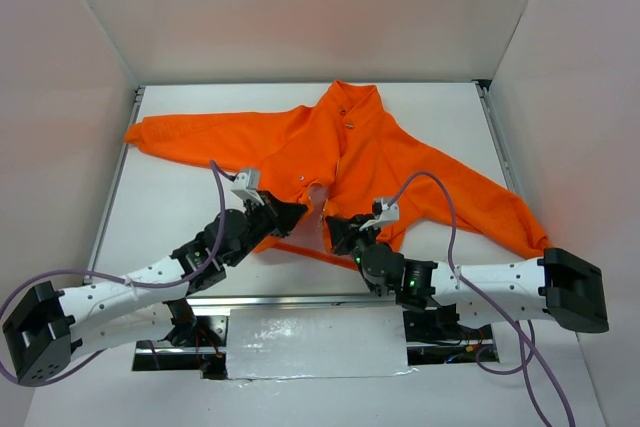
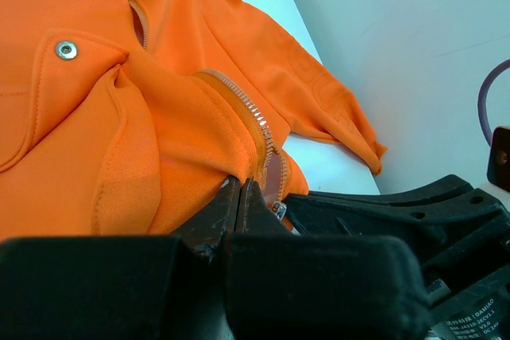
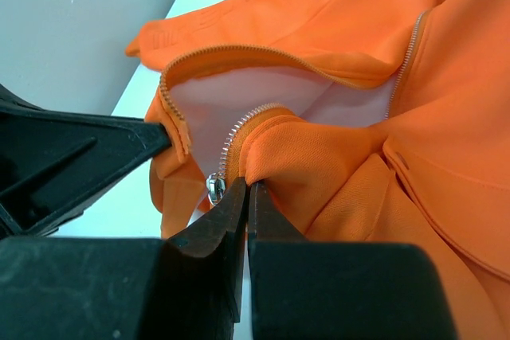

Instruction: Zip up the jacket

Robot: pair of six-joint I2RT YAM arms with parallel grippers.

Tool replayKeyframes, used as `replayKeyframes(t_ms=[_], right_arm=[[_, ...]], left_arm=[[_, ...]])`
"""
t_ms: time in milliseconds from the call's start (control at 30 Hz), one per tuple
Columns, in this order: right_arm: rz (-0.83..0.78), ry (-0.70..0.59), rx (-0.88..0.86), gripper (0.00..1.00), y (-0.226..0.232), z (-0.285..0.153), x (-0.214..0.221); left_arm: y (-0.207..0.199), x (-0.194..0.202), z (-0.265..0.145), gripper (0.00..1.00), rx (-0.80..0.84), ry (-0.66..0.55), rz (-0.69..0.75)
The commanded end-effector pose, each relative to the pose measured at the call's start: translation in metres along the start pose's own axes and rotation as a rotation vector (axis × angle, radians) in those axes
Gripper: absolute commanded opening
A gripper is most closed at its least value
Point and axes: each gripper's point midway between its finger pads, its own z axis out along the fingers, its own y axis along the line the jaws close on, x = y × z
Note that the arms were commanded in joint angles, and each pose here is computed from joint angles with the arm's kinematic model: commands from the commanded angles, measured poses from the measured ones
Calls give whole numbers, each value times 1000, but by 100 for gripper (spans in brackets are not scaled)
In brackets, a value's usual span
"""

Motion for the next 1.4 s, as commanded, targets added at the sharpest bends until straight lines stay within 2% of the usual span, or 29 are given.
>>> replayKeyframes(t_ms=[0, 900, 1367], right_arm=[[66, -48, 20, 0, 8, 2, -16], [24, 6, 15, 0, 14, 6, -2], [41, -13, 29, 0, 13, 6, -7]], left_arm=[[-15, -6, 0, 0, 53, -32, -56], [-15, -1, 2, 0, 45, -27, -42], [-14, 5, 3, 0, 49, -8, -25]])
